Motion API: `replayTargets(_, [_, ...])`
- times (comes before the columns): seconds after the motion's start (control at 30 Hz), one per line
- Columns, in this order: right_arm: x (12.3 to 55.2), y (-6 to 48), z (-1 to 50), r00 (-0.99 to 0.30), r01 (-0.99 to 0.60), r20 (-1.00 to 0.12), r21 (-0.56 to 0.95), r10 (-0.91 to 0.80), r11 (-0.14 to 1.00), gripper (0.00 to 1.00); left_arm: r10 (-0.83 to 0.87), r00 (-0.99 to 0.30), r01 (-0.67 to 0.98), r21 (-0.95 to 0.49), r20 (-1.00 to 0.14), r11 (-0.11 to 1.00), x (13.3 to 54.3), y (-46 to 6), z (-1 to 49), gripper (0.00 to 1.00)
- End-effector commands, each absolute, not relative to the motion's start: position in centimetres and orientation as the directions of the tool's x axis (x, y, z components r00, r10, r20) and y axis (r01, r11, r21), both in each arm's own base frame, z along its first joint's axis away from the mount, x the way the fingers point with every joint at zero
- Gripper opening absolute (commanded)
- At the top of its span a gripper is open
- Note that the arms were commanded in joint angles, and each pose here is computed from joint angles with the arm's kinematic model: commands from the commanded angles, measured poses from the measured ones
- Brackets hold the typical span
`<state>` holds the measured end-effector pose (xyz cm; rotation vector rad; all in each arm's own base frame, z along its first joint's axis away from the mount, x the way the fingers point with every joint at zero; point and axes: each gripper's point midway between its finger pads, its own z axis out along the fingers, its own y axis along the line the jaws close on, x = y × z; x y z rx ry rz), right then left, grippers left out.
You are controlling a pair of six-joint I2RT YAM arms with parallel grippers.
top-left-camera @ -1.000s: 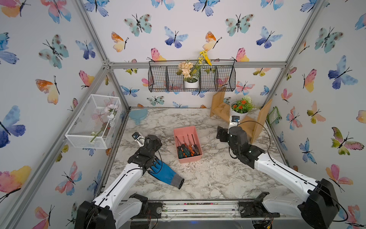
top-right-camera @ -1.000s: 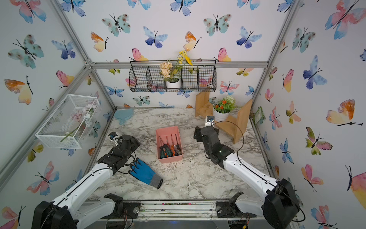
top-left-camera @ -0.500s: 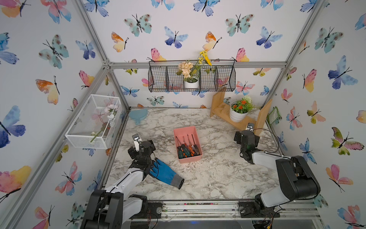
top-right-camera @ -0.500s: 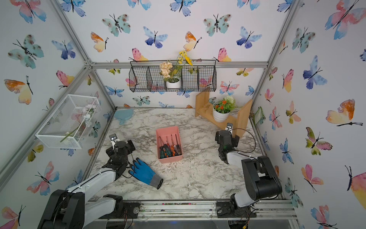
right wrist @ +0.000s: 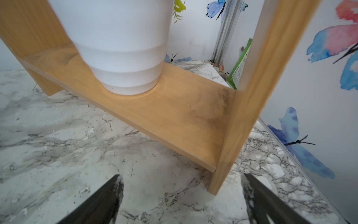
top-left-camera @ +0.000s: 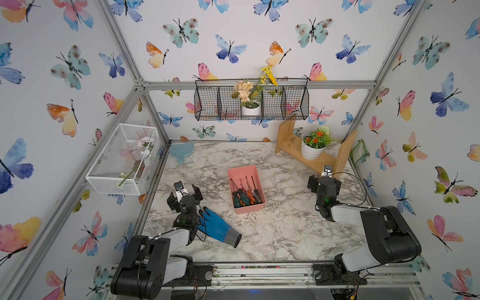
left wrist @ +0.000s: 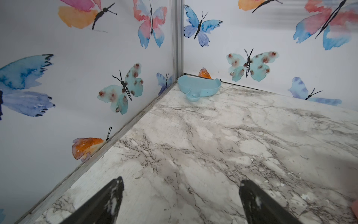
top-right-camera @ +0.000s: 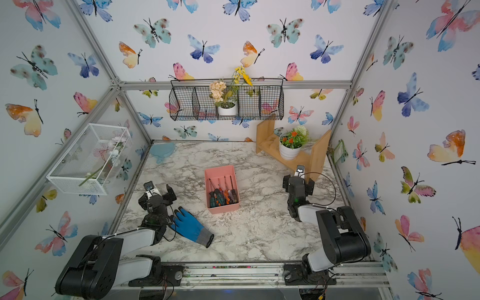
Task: Put the screwdriver on the desktop into the storage box
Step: Reset both arms
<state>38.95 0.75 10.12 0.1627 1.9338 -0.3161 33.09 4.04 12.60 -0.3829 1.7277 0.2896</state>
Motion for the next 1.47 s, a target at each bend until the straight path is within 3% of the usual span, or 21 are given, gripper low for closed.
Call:
replayTargets(0.0, [37.9,0.2,12.3,-0.241,0.275,-0.968,-0.131,-0.064,0.952,0.98,-0.071,-0.087,-0.35,-0.037,-0.994,0.936,33.5,3.2,14.0,0.99])
replayTargets(0.1, [36.7,0.3,12.5,-0.142,0.236,-0.987,-0.106,-0.074,0.966,0.98,-0.049,-0.107,-0.301,-0.015,-0.993,0.954,33.9,2.4,13.6,0.99])
replayTargets(0.37, [38.6,-0.3,10.7,-0.243,0.175,-0.97,-0.056,-0.012,0.983,0.98,-0.01,-0.055,-0.241,0.004,-0.998,0.971,34.0,1.6,13.4,0.99])
replayTargets(0.47, [38.6,-0.3,10.7,-0.241,0.174,-0.97,-0.056,-0.013,0.983,0.98,-0.044,-0.145,-0.239,-0.008,-0.988,0.971,34.5,1.5,12.3,0.99])
replayTargets(0.53, [38.6,-0.3,10.7,-0.241,0.175,-0.97,-0.058,-0.014,0.983,0.99,-0.038,-0.1,-0.249,-0.012,-0.994,0.969,34.5,1.8,12.8,0.99])
replayTargets(0.63, [38.0,-0.2,10.5,-0.234,0.166,-0.972,-0.052,-0.011,0.985,0.99,-0.054,-0.153,-0.251,-0.014,-0.987,0.968,35.1,1.9,12.3,0.99])
replayTargets(0.73, [36.9,-0.2,11.7,-0.121,0.169,-0.992,-0.063,-0.043,0.984,0.98,-0.059,-0.152,-0.252,-0.019,-0.987,0.968,35.2,2.0,12.3,0.99])
replayTargets(0.83, [37.0,0.0,10.4,-0.202,0.164,-0.979,-0.064,-0.03,0.984,0.98,-0.061,-0.155,-0.249,-0.02,-0.986,0.968,35.2,2.0,12.2,0.99])
replayTargets(0.93, [37.1,0.0,11.2,-0.149,0.164,-0.988,-0.068,-0.043,0.984,0.98,-0.06,-0.154,-0.251,-0.019,-0.986,0.968,35.2,2.0,12.2,0.99])
replayTargets(1.03, [37.2,0.0,10.7,-0.196,0.165,-0.98,-0.064,-0.031,0.984,0.98,-0.06,-0.153,-0.25,-0.02,-0.986,0.968,35.2,2.0,12.3,0.99])
replayTargets(1.43, [37.1,-0.1,10.8,-0.187,0.167,-0.982,-0.067,-0.035,0.984,0.98,-0.077,-0.173,-0.211,-0.04,-0.982,0.977,35.6,2.1,11.9,0.99])
